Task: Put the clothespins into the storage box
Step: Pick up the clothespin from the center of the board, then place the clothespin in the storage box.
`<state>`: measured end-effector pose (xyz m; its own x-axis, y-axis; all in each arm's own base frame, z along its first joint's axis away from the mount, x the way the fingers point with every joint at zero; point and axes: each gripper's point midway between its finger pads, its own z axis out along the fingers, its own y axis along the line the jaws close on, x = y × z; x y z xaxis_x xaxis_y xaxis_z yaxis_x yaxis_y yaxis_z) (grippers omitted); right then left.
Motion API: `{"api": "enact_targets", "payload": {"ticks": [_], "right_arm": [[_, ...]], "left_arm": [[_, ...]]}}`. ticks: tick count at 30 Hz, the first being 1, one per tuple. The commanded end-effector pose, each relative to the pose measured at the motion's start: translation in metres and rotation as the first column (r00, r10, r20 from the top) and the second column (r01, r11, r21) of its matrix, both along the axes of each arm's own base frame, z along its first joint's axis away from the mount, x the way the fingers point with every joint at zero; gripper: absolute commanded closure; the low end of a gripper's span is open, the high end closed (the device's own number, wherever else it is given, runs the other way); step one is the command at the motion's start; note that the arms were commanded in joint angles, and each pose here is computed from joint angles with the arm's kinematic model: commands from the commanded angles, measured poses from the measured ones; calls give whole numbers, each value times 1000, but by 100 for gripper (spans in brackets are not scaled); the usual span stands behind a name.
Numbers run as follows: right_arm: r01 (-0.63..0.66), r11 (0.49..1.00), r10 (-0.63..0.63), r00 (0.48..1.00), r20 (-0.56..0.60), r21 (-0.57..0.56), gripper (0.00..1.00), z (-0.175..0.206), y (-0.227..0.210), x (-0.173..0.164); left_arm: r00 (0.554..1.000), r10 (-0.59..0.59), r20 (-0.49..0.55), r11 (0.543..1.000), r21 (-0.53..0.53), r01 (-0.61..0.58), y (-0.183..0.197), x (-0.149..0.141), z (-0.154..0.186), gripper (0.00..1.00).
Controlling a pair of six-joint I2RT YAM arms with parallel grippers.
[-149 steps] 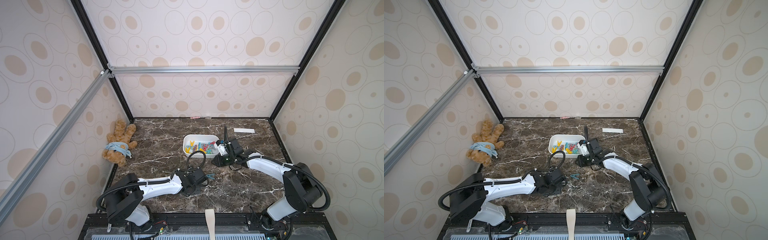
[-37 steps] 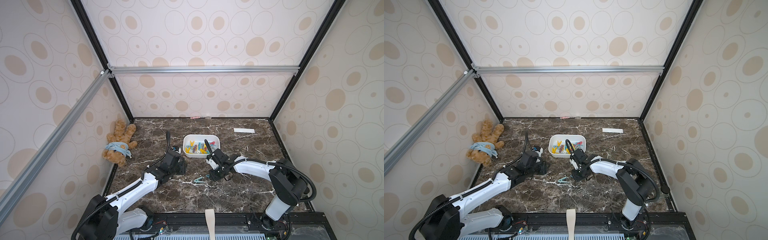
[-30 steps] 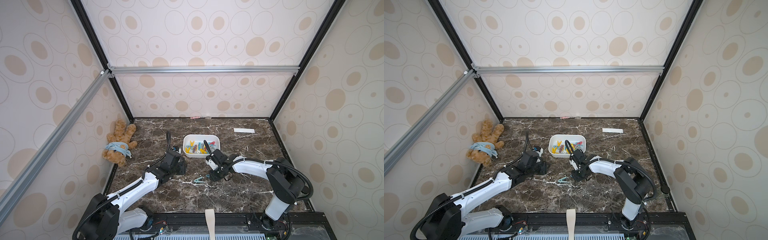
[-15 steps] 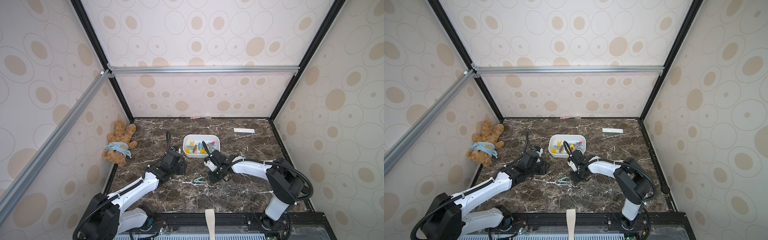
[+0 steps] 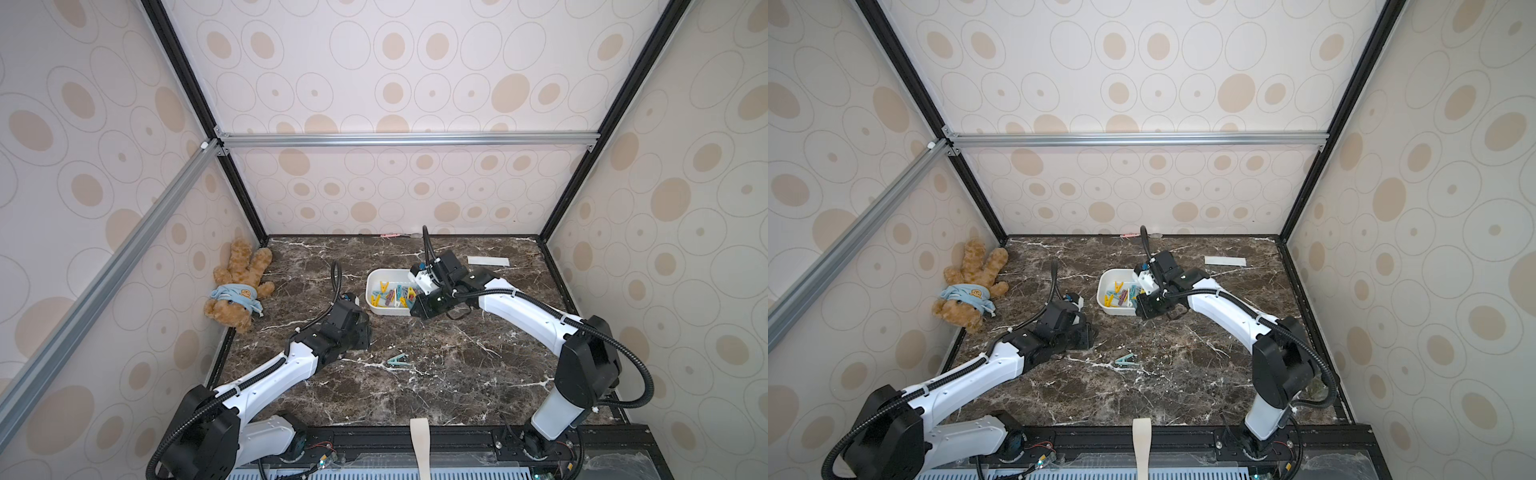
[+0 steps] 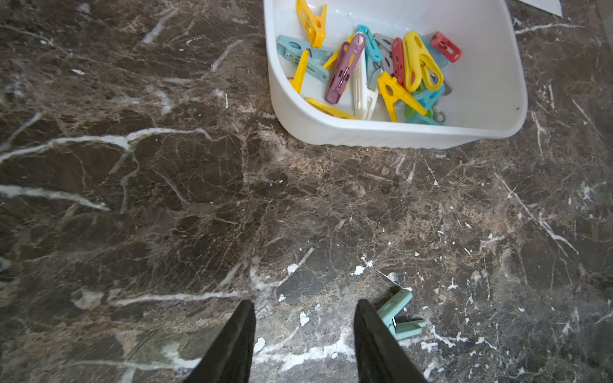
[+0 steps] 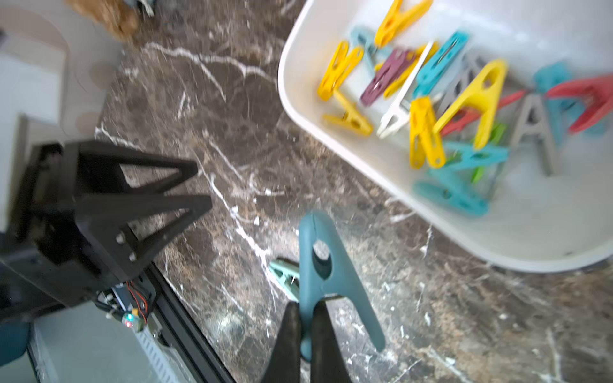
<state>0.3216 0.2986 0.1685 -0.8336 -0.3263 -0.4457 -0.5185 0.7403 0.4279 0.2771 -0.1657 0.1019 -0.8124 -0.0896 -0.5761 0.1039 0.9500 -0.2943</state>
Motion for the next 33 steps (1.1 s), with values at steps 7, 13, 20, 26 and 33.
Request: {"api": "enact_targets", "payload": {"ticks": [7, 13, 20, 26, 33], "right_arm": [[59, 998, -63, 991, -118, -37, 100, -40, -3, 62], [90, 996, -93, 985, -147, -27, 100, -59, -2, 84], [91, 996, -88, 980, -176, 9, 99, -66, 10, 92], [80, 996, -71, 975, -209, 35, 98, -76, 24, 99], [67, 996, -53, 973, -225, 55, 96, -83, 42, 106]], "left_arm": [[999, -38, -3, 999, 32, 38, 1, 2, 10, 52], [999, -40, 6, 999, 14, 39, 0, 0, 11, 52], [1000, -27, 12, 1000, -8, 27, 2, -4, 12, 52], [1000, -24, 6, 999, -21, 25, 0, -4, 11, 52], [999, -32, 4, 999, 13, 32, 4, -5, 14, 52]]}}
